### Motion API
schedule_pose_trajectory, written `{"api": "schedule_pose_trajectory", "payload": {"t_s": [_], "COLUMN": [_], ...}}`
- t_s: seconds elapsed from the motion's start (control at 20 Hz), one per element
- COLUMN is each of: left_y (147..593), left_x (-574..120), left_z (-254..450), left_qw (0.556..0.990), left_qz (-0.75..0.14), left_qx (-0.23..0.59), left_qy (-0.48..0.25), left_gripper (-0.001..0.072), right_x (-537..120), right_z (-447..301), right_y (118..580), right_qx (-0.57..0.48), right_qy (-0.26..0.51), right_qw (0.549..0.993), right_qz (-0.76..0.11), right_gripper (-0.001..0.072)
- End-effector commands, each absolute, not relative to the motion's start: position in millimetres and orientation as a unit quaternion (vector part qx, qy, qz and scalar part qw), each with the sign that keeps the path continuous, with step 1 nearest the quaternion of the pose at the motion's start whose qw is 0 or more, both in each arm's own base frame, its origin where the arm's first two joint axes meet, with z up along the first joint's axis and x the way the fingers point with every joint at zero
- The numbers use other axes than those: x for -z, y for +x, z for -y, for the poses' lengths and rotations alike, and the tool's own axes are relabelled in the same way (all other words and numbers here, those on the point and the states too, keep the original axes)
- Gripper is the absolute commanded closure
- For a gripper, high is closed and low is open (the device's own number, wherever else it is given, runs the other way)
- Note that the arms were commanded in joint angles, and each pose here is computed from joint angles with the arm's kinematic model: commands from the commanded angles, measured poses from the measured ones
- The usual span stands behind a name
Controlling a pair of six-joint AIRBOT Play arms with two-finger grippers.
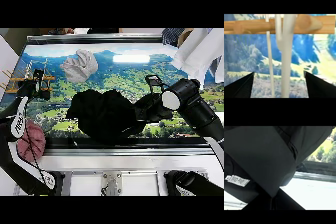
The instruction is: Fold the clothes and pants, and hang the long-sleeved shirts on hangers.
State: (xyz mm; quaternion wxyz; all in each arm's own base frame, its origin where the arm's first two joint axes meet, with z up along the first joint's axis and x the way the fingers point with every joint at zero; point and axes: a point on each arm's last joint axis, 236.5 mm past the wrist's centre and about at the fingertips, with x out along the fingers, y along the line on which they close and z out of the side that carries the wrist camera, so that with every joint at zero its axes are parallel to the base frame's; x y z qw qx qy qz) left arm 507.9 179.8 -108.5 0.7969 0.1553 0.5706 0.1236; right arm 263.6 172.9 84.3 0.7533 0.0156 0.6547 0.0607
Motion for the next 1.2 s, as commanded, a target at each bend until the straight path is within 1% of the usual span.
{"api": "schedule_pose_trajectory", "payload": {"t_s": [0.0, 0.05, 0.1, 0.15, 0.2, 0.45, 0.65, 0.8, 1.05, 1.15], "left_y": [499.4, 497.8, 497.3, 496.7, 495.0, 494.8, 502.0, 498.8, 487.5, 481.2], "left_x": [114.1, 114.8, 114.7, 114.9, 115.3, 103.2, 52.5, 12.4, -29.7, -38.4], "left_z": [-183.4, -183.6, -183.7, -183.7, -183.6, -184.2, -185.3, -178.4, -151.0, -129.4], "left_qw": [0.789, 0.787, 0.786, 0.786, 0.783, 0.786, 0.811, 0.823, 0.826, 0.825], "left_qz": [-0.583, -0.586, -0.586, -0.587, -0.59, -0.586, -0.547, -0.528, -0.522, -0.529], "left_qx": [-0.137, -0.137, -0.137, -0.138, -0.138, -0.142, -0.154, -0.16, -0.145, -0.115], "left_qy": [0.138, 0.138, 0.138, 0.137, 0.138, 0.138, 0.138, 0.14, 0.157, 0.162], "left_gripper": [0.0232, 0.0407, 0.0477, 0.0577, 0.0696, 0.0694, 0.0694, 0.0694, 0.0693, 0.0693], "right_x": [-84.0, -84.0, -84.0, -84.0, -84.0, -84.1, -84.2, -84.2, -84.4, -84.8], "right_z": [-174.2, -174.2, -174.6, -174.8, -175.2, -177.1, -178.5, -178.6, -178.5, -178.5], "right_y": [262.6, 262.6, 262.4, 262.2, 261.9, 260.7, 259.9, 259.8, 259.9, 259.9], "right_qx": [-0.063, -0.062, -0.063, -0.063, -0.064, -0.067, -0.07, -0.07, -0.07, -0.07], "right_qy": [0.017, 0.017, 0.017, 0.018, 0.018, 0.021, 0.023, 0.023, 0.023, 0.023], "right_qw": [0.752, 0.752, 0.751, 0.751, 0.751, 0.749, 0.748, 0.748, 0.748, 0.748], "right_qz": [-0.656, -0.656, -0.657, -0.657, -0.657, -0.659, -0.66, -0.66, -0.66, -0.659], "right_gripper": [0.0696, 0.0696, 0.0696, 0.0696, 0.0695, 0.0696, 0.0696, 0.0696, 0.0696, 0.0696]}}
